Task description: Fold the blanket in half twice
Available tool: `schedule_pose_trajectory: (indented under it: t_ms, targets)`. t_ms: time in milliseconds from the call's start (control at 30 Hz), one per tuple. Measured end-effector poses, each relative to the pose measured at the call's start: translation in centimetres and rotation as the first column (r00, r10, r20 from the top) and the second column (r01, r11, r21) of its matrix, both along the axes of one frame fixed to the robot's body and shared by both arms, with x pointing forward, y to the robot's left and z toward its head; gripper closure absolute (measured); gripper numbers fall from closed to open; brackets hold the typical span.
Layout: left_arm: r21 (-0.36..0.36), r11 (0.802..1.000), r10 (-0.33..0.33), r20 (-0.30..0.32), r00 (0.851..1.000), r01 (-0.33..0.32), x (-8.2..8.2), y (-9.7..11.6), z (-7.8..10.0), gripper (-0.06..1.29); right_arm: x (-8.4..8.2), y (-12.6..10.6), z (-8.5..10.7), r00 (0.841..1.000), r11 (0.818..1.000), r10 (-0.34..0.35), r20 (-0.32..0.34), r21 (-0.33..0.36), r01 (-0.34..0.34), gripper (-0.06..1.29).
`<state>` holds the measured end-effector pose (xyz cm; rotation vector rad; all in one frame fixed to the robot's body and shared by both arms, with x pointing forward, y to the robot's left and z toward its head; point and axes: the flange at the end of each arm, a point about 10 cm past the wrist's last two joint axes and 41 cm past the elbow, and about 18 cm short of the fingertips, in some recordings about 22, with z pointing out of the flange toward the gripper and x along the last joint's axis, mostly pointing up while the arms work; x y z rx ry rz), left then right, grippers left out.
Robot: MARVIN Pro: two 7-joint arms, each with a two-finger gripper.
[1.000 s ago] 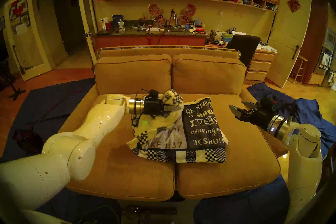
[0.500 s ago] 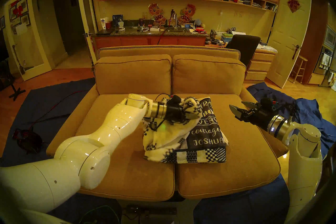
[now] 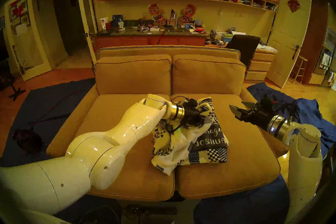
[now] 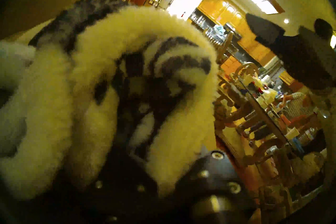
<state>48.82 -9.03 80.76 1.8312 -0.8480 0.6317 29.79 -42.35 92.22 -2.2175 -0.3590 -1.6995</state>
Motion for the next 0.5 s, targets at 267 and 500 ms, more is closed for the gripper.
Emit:
schedule_pose_trajectory:
  t_ms: [267, 500]
  targets:
    - [0.0, 1.0, 0.011, -0.008, 1.0, -0.011, -0.2, -1.6, -0.1, 0.45, 0.0, 0.0, 0.0, 1.0, 1.0, 0.0, 0.0, 0.0, 0.0, 0.01]
    - [-0.019, 1.0, -0.002, -0.006, 1.0, 0.002, 0.1, -1.7, 0.4, 0.05, 0.0, 0.0, 0.0, 1.0, 1.0, 0.0, 0.0, 0.0, 0.0, 0.01]
